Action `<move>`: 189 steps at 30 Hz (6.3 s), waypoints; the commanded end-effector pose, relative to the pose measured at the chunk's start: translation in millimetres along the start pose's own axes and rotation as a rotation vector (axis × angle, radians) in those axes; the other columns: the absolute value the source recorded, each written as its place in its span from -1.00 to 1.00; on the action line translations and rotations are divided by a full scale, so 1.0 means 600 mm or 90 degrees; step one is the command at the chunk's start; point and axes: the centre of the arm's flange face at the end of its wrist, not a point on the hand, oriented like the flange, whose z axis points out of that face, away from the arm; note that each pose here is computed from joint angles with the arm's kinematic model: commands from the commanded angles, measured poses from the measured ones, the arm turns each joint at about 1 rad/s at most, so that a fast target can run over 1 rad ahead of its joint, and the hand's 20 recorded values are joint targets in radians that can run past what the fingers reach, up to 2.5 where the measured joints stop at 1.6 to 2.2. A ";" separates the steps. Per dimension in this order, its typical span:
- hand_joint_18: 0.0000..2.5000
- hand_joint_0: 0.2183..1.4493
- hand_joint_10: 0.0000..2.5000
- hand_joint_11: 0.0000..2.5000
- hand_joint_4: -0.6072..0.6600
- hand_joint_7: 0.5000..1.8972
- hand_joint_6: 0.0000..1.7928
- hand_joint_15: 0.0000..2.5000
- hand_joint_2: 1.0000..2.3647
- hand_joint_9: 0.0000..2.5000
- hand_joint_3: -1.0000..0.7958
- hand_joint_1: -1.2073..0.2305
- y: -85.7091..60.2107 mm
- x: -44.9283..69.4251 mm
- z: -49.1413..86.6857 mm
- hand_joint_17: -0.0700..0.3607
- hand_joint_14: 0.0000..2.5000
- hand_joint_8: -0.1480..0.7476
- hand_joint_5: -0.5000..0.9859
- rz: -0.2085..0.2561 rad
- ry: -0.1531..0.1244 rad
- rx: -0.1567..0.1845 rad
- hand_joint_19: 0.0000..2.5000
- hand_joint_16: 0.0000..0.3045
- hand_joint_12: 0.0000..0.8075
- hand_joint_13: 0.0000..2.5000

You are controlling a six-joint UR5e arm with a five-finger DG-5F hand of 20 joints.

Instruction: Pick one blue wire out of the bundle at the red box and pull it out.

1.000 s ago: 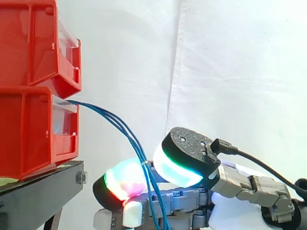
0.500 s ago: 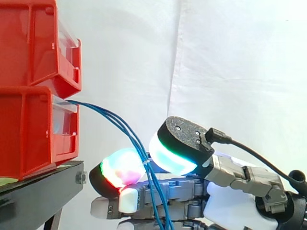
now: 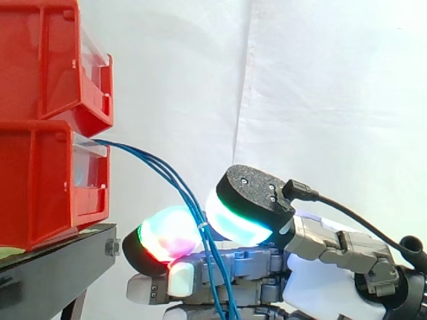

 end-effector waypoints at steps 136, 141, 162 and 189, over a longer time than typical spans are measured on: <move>-0.55 -0.45 -0.98 -0.46 0.29 -0.33 -0.04 -0.72 -0.98 -0.26 -0.26 -0.32 -0.009 -0.058 0.005 -0.13 -0.99 -0.02 -0.54 -0.009 0.007 0.005 -0.58 -0.66 -0.06 -0.54; -0.55 -0.45 -0.99 -0.46 0.29 -0.35 -0.05 -0.72 -0.98 -0.26 -0.26 -0.32 -0.010 -0.059 0.004 -0.13 -0.99 -0.02 -0.54 -0.034 0.004 0.008 -0.58 -0.66 -0.05 -0.54; -0.55 -0.44 -0.98 -0.46 0.31 -0.34 -0.03 -0.72 -0.98 -0.26 -0.25 -0.31 -0.005 -0.041 0.006 -0.13 -0.99 -0.02 -0.54 -0.037 0.012 -0.001 -0.58 -0.66 -0.06 -0.53; -0.55 -0.43 -0.99 -0.47 0.31 -0.32 -0.03 -0.71 -0.98 -0.26 -0.23 -0.32 -0.011 -0.040 0.006 -0.13 -0.99 -0.02 -0.54 -0.030 0.007 -0.023 -0.58 -0.66 -0.06 -0.53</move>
